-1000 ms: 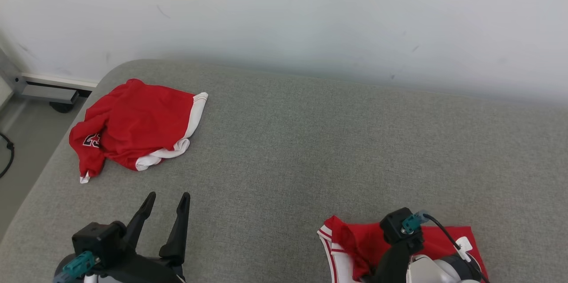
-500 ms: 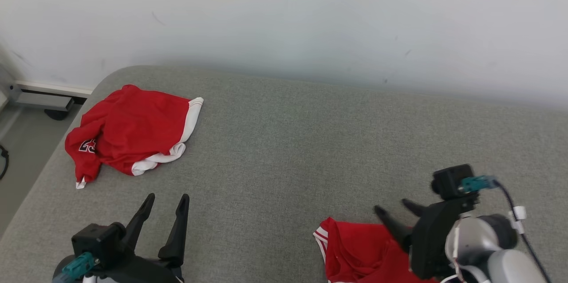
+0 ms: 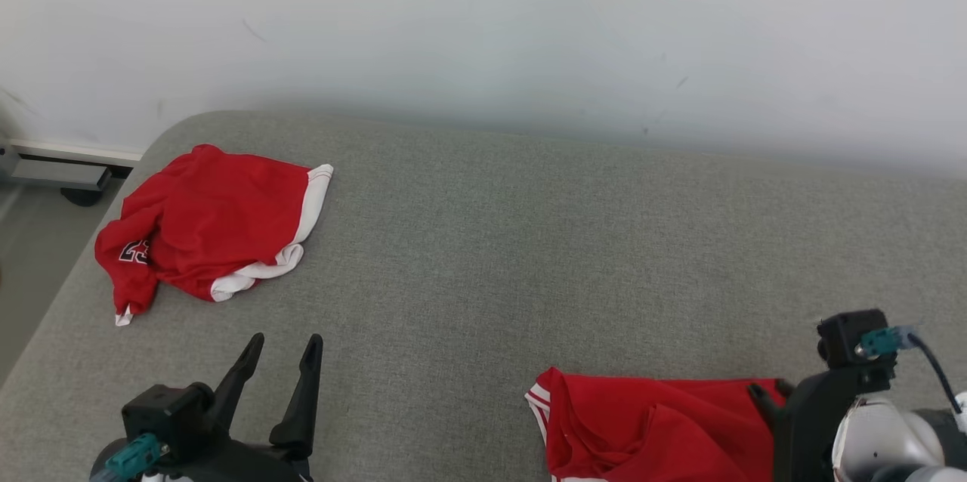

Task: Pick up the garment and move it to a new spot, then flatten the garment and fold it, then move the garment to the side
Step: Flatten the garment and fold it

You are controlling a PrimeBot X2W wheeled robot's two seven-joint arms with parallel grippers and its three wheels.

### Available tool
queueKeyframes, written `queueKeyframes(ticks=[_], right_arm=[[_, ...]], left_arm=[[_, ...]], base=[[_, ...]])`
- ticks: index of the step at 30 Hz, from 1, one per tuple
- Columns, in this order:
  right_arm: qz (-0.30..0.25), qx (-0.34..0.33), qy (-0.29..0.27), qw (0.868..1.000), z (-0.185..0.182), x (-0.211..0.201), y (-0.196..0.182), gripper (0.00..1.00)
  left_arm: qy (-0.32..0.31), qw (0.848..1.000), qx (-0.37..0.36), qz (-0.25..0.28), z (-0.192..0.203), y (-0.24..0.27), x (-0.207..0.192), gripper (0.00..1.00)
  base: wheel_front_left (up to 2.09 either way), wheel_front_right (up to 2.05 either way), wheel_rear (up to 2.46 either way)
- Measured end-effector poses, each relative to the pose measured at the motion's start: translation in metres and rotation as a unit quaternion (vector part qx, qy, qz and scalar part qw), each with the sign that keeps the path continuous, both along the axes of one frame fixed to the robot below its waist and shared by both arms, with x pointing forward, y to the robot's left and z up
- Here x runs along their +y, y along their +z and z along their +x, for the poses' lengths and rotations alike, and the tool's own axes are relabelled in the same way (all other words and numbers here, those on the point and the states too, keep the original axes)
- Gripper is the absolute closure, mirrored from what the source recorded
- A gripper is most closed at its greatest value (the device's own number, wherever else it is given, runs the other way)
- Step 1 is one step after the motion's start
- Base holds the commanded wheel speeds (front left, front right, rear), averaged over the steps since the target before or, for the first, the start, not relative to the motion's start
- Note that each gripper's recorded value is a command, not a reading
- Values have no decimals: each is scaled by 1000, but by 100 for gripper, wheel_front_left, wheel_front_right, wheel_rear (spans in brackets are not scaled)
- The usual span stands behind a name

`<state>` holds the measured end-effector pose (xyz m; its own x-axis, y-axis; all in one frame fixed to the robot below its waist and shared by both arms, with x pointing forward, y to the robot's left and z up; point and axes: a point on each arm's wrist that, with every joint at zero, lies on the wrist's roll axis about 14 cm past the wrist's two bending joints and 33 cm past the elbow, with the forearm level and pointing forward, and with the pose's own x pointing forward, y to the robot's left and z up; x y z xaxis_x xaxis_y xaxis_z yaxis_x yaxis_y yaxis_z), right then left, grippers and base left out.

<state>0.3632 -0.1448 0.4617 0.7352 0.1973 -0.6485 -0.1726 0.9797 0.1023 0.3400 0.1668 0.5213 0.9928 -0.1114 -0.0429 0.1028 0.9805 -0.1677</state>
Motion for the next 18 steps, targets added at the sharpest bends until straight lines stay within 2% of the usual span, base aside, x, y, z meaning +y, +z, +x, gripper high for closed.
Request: queueKeyframes(ticks=[1, 10, 18], right_arm=[[-1, 7, 2, 1000, -3, 1, -4, 100], [-10, 56, 33, 998, -20, 17, -32, 100], [-49, 84, 62, 993, -26, 27, -49, 100]], left_arm=[[-1, 1000, 1, 0, 0, -1, 0, 0], [-2, 1000, 6, 2, 3, -2, 0, 0], [5, 1000, 7, 2, 2, -3, 4, 0]], base=[[0, 0, 0], [0, 0, 0], [0, 0, 0]])
